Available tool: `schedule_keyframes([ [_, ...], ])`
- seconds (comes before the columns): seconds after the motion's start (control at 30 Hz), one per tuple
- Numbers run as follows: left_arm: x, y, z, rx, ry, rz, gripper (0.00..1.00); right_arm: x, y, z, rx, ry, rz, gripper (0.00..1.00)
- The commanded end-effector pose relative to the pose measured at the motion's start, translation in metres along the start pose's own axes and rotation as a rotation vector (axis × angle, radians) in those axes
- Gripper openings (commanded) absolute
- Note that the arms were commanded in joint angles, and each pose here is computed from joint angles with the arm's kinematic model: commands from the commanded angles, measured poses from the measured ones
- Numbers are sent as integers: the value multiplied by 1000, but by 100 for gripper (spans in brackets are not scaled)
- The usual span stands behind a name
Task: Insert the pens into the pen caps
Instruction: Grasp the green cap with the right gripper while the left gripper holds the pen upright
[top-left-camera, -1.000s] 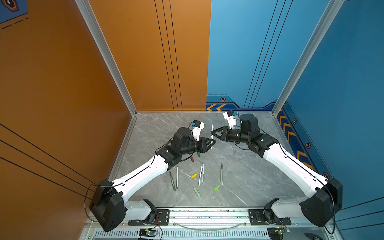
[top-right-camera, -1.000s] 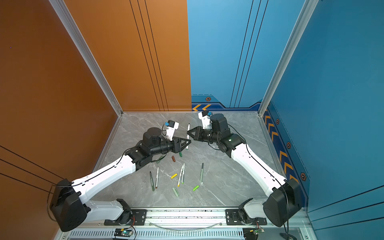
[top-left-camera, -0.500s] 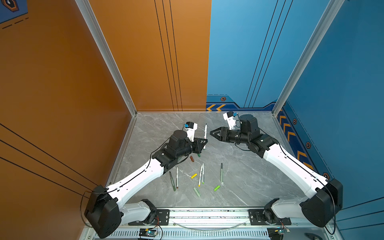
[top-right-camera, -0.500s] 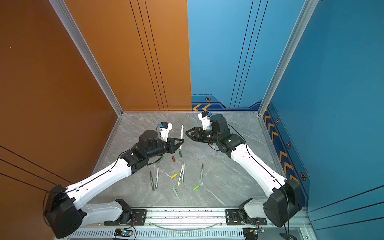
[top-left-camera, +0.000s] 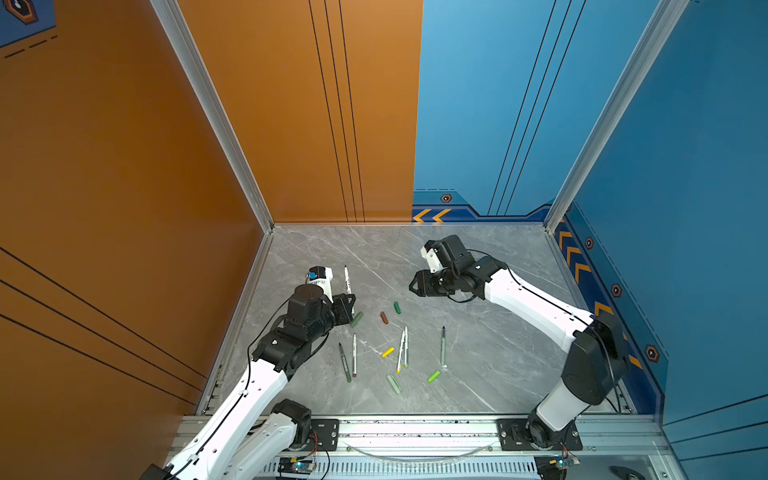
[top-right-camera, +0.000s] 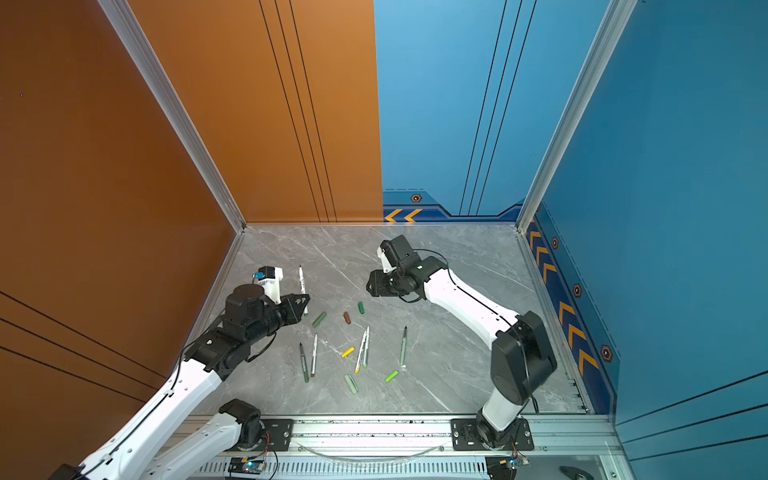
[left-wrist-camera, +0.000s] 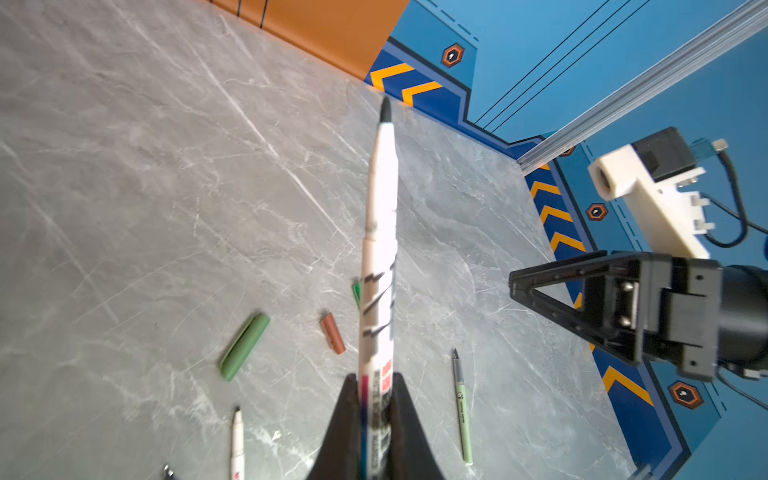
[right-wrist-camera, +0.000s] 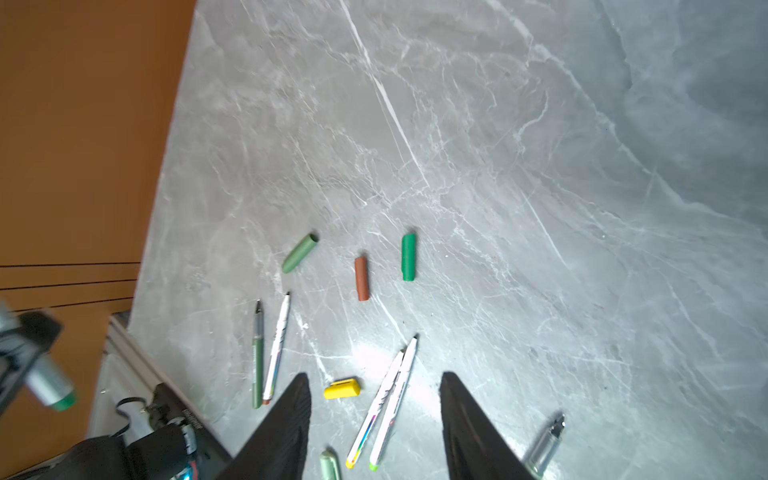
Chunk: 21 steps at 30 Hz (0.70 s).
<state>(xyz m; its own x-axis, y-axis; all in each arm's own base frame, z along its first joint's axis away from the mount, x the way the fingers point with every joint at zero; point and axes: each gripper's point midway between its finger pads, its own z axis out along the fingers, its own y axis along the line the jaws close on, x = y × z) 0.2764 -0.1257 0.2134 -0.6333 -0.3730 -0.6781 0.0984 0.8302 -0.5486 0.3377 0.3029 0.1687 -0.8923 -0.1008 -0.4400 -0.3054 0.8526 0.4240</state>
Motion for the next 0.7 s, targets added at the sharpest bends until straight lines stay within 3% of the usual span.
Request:
schedule_keyframes([
  [0.0, 23, 8, -1, -4, 87, -9, 0, 10, -15, 24, 131, 75, -75, 52],
  [0.33, 36, 8, 7, 26, 138, -46, 0, 27, -14, 106, 203, 204, -147, 49],
  [0.67, 36, 7, 13, 37, 148, -48, 0, 36, -30, 140, 294, 255, -176, 39],
])
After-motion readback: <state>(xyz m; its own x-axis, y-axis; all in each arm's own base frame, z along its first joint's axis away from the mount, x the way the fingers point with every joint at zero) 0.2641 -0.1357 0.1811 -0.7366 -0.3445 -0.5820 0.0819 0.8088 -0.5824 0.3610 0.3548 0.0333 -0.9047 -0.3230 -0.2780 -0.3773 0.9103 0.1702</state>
